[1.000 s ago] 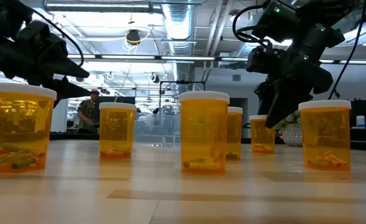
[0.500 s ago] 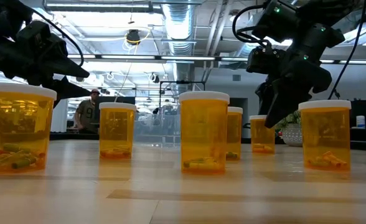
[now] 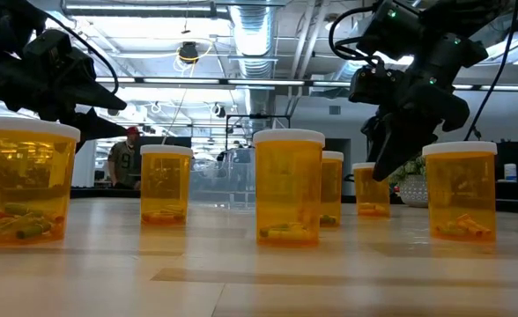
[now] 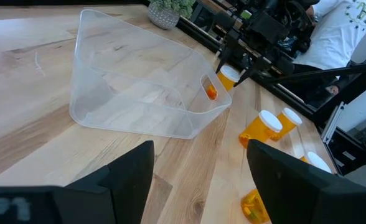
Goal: Pick and place pill bottles into a basket
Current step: Put the orange medicine bottle into the transparent bin
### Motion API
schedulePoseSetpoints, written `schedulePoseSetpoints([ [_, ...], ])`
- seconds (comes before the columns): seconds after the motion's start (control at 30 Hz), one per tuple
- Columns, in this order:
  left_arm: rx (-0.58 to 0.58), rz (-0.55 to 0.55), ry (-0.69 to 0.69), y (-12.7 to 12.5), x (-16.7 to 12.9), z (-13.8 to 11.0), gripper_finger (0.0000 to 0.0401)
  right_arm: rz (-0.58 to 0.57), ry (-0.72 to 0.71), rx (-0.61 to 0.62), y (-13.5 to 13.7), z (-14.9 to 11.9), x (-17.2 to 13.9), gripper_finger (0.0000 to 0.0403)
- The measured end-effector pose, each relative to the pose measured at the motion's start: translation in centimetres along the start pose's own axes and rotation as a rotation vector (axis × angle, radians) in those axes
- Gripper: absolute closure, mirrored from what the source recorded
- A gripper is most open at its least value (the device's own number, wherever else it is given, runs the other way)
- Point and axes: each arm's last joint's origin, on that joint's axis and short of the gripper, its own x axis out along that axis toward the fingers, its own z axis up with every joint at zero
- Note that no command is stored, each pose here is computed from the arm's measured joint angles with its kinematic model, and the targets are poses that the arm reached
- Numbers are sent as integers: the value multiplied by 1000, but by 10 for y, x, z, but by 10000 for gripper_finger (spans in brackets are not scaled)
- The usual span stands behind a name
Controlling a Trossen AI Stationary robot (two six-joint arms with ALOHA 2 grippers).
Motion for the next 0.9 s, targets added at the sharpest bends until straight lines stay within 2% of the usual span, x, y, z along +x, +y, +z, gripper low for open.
schedulePoseSetpoints([
  [0.17, 0, 1, 0, 0, 0, 0, 154, 1, -23, -4, 0, 12, -6, 181],
  [0.43, 0, 0, 0, 0, 0, 0, 154, -26, -66, -89, 0, 41, -25, 210],
  [0.57, 0, 0, 1, 0, 0, 0, 154, -52, -84, -137, -2, 56, -37, 203],
  [0.73, -13, -14, 12, 0, 0, -1, 154, -77, -108, -127, -12, 75, -55, 183],
  [0.9, -35, -22, 17, -1, 0, -1, 154, -112, -160, -131, -26, 93, -73, 195],
])
